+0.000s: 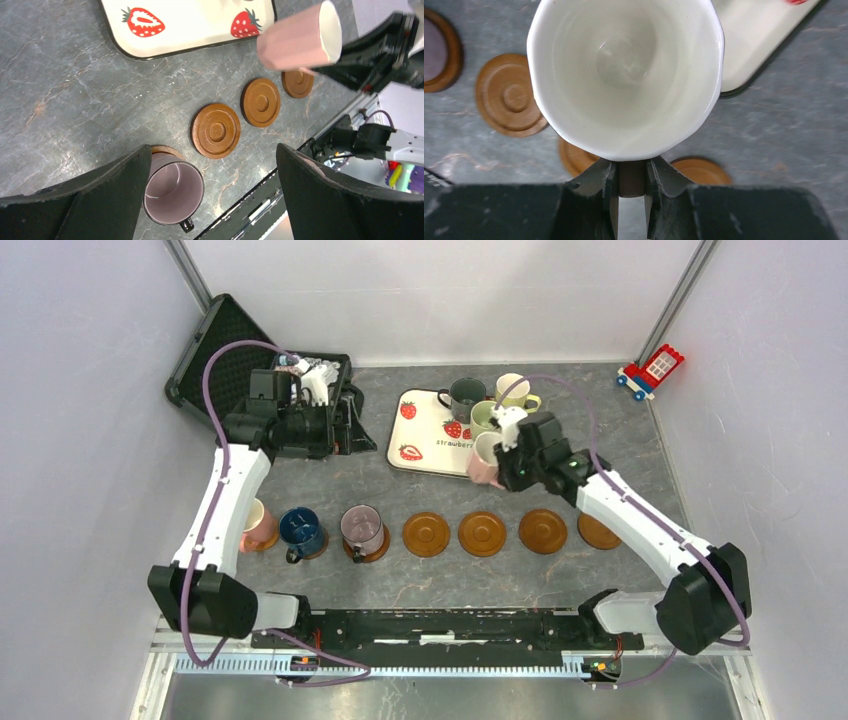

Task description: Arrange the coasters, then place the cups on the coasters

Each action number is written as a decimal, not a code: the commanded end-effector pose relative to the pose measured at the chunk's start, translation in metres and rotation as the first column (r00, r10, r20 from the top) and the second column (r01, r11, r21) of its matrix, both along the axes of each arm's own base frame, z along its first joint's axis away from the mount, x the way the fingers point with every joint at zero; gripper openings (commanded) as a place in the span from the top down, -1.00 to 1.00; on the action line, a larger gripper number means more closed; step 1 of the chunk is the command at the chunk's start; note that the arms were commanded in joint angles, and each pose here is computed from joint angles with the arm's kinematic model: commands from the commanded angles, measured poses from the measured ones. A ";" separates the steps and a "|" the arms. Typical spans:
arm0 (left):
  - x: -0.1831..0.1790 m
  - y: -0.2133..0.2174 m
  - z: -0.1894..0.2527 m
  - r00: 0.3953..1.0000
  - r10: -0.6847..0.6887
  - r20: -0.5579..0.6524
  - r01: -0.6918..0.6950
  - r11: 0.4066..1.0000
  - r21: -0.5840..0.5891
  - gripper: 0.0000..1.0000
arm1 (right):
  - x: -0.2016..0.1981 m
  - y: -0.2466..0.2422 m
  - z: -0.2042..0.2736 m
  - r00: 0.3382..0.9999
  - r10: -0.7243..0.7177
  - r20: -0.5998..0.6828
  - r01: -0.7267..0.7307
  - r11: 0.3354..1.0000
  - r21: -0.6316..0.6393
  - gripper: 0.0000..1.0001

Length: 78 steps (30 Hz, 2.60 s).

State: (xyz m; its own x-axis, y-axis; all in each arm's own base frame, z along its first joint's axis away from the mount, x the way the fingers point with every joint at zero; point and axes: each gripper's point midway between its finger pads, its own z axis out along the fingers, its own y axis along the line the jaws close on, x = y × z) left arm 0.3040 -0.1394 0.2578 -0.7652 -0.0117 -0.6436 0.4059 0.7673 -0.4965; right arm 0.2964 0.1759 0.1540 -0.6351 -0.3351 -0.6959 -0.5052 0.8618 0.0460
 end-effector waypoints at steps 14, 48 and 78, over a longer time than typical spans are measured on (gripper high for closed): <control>-0.012 0.026 0.029 0.946 0.266 0.187 -0.257 0.964 -0.070 -1.00 | -0.070 0.095 0.014 0.996 -0.081 -0.025 0.083 0.987 0.134 1.00; -0.048 0.034 0.025 0.905 0.351 0.241 -0.320 0.934 -0.158 -1.00 | -0.094 0.149 -0.028 0.999 -0.021 -0.047 0.022 1.000 0.019 1.00; -0.047 0.036 0.008 0.906 0.377 0.193 -0.347 0.922 -0.172 -1.00 | -0.119 0.145 -0.053 0.990 0.019 -0.137 -0.015 1.000 0.026 0.15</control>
State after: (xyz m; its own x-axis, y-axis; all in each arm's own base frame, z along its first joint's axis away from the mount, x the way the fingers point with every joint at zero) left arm 0.2504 -0.1015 0.2564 -0.5562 -0.3186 -0.7675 0.2218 0.8332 -0.5066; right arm 0.1780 0.3137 0.0891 -0.7247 -0.3793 -0.5752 -0.5135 0.8540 0.0838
